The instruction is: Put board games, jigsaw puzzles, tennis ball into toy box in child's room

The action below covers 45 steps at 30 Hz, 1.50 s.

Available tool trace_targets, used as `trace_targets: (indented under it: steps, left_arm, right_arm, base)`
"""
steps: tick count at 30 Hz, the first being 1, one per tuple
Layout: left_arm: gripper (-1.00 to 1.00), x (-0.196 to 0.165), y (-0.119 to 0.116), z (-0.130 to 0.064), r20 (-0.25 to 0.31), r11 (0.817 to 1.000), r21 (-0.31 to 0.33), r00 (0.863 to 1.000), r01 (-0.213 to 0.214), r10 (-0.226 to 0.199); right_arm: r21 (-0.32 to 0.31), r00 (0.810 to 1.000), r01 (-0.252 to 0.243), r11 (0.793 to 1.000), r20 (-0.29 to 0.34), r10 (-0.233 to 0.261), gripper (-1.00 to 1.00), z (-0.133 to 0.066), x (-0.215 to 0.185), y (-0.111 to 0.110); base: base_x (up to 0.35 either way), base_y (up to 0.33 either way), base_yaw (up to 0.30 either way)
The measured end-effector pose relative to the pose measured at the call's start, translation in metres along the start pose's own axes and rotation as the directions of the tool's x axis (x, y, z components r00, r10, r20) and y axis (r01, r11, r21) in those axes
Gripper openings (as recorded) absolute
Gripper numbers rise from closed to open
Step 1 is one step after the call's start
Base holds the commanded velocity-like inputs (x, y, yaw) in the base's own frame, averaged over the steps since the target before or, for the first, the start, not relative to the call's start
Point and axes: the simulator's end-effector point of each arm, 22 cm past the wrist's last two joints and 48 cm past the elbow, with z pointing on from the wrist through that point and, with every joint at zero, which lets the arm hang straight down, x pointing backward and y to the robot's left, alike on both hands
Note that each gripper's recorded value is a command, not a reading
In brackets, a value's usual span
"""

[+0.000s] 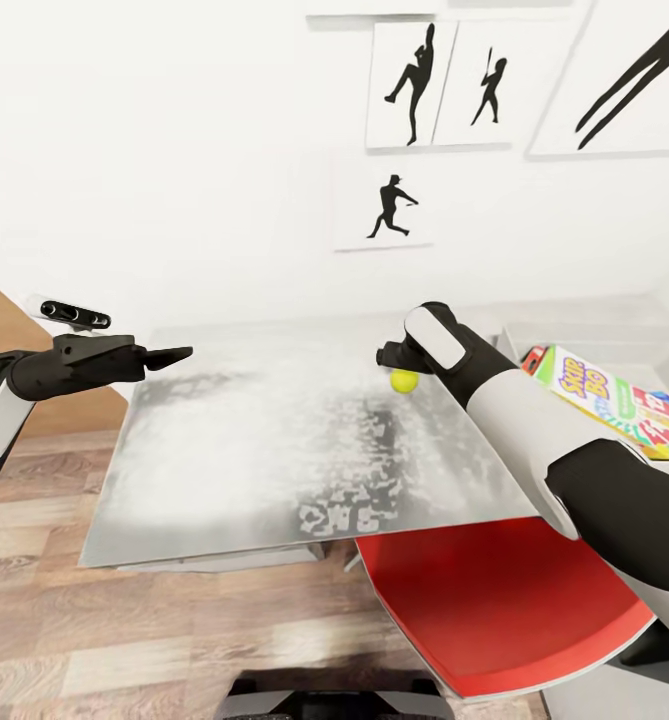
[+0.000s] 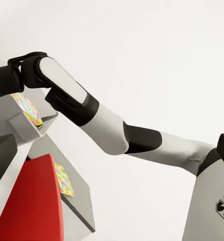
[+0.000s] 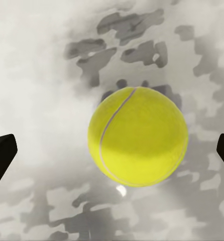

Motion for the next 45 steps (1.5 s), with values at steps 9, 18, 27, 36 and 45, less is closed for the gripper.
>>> trace_targets:
  steps: [9,18,27,36,45]
  left_arm:
    - [1.0,0.003,0.009,-0.002,0.003,1.0,-0.004,1.0,0.016,-0.016]
    - [1.0,0.005,0.016,-0.004,0.007,1.0,-0.004,1.0,0.026,-0.026]
    - [1.0,-0.005,0.008,-0.006,0.046,0.998,0.056,0.999,0.024,-0.027]
    - [1.0,-0.005,0.009,-0.006,0.052,0.997,0.077,0.998,0.028,-0.032]
    - [1.0,-0.003,0.012,-0.006,0.05,0.997,0.077,0.998,0.033,-0.037]
  right_arm:
    - [0.005,1.0,0.001,1.0,-0.014,-0.001,1.0,0.01,0.005,-0.002]
    - [0.02,1.0,-0.006,1.0,-0.027,0.007,1.0,0.022,0.009,-0.013]
    - [0.035,0.999,-0.011,0.999,-0.039,0.013,1.0,0.033,0.013,-0.023]
    - [0.038,0.998,-0.012,0.999,-0.055,0.014,1.0,0.043,0.02,-0.025]
    - [0.031,0.998,-0.007,0.999,-0.057,0.009,1.0,0.045,0.022,-0.02]
  base:
    - [0.0,0.0,0.0]
    - [0.0,0.0,0.0]
    - [0.0,0.0,0.0]
    - [0.0,0.0,0.0]
    - [0.0,0.0,0.0]
